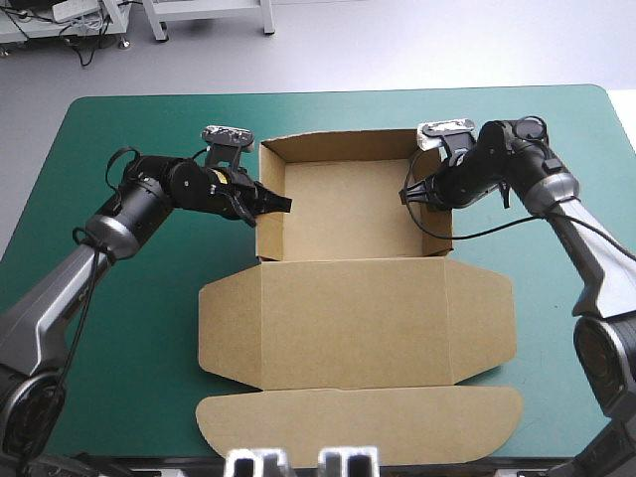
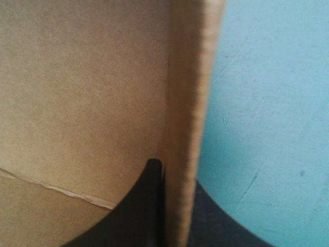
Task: Fold the box
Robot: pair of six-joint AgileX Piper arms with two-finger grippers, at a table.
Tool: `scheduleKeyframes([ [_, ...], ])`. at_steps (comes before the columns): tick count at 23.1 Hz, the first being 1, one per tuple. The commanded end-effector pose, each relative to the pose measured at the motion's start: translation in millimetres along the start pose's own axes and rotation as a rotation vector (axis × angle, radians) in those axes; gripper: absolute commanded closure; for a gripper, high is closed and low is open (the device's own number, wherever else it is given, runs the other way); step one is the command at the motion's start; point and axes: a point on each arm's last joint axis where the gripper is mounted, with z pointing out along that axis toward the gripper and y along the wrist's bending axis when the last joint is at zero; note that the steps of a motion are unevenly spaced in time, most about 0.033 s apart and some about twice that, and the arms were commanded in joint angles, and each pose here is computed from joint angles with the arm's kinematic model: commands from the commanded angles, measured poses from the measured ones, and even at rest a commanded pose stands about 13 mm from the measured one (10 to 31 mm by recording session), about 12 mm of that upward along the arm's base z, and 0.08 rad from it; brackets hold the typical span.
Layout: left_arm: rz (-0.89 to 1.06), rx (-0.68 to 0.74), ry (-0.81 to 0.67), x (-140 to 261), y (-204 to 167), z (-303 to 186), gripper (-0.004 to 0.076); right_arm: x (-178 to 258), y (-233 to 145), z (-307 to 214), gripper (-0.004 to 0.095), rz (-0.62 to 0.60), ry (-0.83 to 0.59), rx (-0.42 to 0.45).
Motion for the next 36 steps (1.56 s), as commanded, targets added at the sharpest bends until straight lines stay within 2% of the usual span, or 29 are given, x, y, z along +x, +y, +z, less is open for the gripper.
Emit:
scheduleKeyframes([
  [1, 0.035, 0.032, -0.057, -23.7, -11.8, -10.6, 0.0734, -3.5, 7.9, -6.5, 0.0921, -0.03, 0.003, -0.024],
  [11, 0.032, 0.026, 0.245, -11.6, -4.7, 52.8, 0.0734, 3.4, -2.8, 16.9, 0.0921, -0.005, 0.15, 0.051],
  [22, 0.077, 0.069, 0.187, -33.6, -18.7, 31.7, 0.0733, 2.8, -1.8, 16.2, 0.0921, 0.012, 0.147, 0.042],
  [27, 0.098, 0.046, 0.25, -32.8, -18.1, 23.4, 0.0667, 5.9, -1.1, 15.7, 0.091, 0.004, 0.182, 0.034],
  [30, 0.108, 0.029, 0.273, -30.9, -16.3, 22.9, 0.0624, 6.9, -1.0, 15.5, 0.0745, -0.019, 0.194, 0.031],
  [31, 0.109, 0.029, 0.275, -30.7, -16.3, 22.9, 0.0603, 6.9, -0.7, 15.5, 0.0621, -0.026, 0.193, 0.026],
  [32, 0.114, 0.027, 0.275, -30.7, -16.1, 22.9, 0.0576, 6.9, -0.4, 15.5, 0.054, -0.033, 0.193, 0.023],
  [33, 0.116, 0.024, 0.283, -30.0, -15.7, 22.7, 0.0519, 6.8, 0.7, 15.4, 0.0391, -0.028, 0.193, 0.011],
  [35, 0.13, 0.0, 0.294, -29.2, -13.3, 22.4, 0.0407, 5.2, 1.2, 13.6, 0.0229, -0.028, 0.186, 0.009],
  [36, 0.128, -0.008, 0.304, -28.3, -12.5, 22.1, 0.0379, 4.0, 1.4, 11.9, 0.0211, -0.029, 0.183, 0.008],
])
